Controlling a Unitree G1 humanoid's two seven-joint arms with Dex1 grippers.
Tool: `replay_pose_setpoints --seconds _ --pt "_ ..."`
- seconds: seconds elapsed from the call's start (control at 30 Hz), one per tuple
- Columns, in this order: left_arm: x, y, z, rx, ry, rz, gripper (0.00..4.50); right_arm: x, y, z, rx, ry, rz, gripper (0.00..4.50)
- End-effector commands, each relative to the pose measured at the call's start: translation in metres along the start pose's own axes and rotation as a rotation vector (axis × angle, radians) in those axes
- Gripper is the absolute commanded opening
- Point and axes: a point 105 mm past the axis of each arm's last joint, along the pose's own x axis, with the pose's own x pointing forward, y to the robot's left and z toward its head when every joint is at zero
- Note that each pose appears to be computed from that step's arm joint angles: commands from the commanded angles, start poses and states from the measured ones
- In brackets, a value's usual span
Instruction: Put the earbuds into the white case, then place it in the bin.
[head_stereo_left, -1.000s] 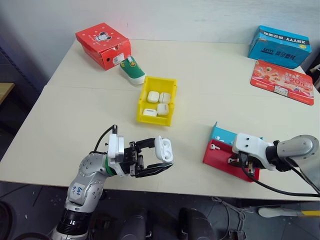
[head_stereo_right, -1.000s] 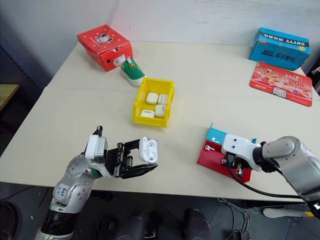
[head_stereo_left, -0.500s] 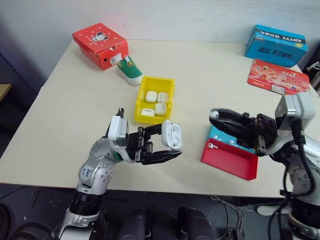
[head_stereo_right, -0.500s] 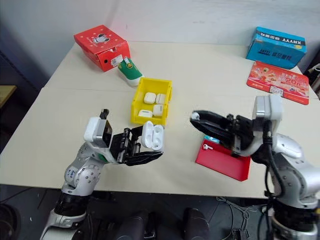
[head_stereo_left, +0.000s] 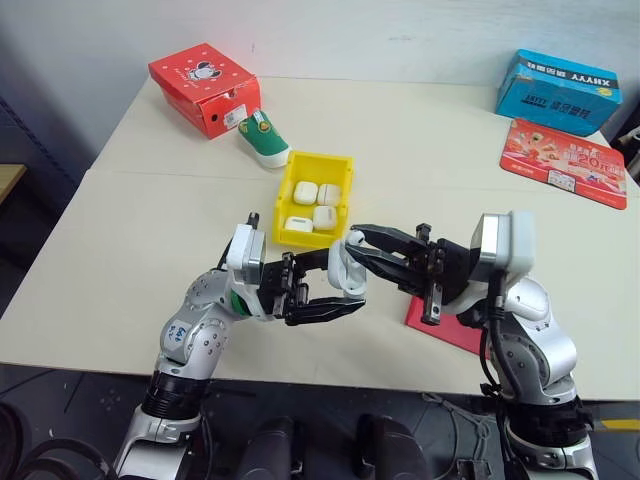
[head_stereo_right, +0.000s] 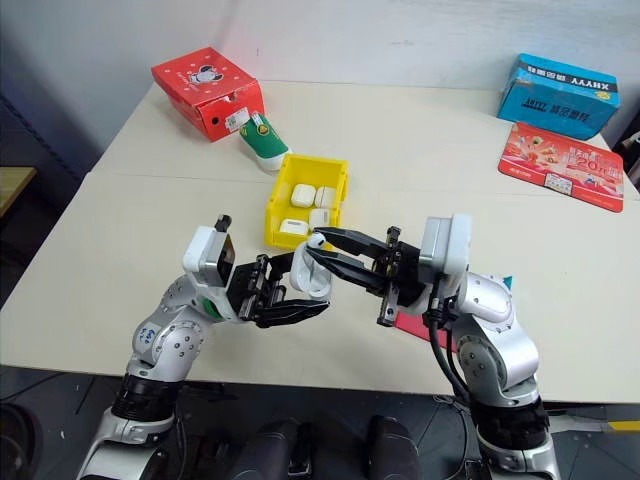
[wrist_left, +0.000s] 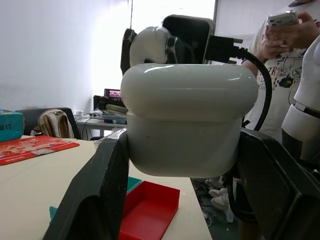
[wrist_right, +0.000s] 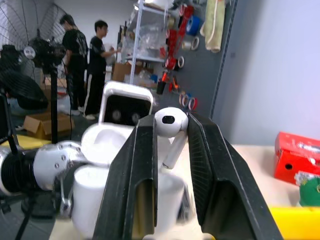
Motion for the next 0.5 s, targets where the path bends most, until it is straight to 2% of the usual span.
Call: replay_pose_setpoints --seconds 0.03,0.5 --pt "0.006 -0.006 0.012 0.045 -0.035 -0.025 2.79 -0.003 0.0 0.001 -0.031 0.0 0.006 0.44" --pt "0.011 -0.009 0.009 0.064 -0.04 -0.027 2.79 -0.009 0.008 -0.02 -0.016 0.091 0.073 0.44"
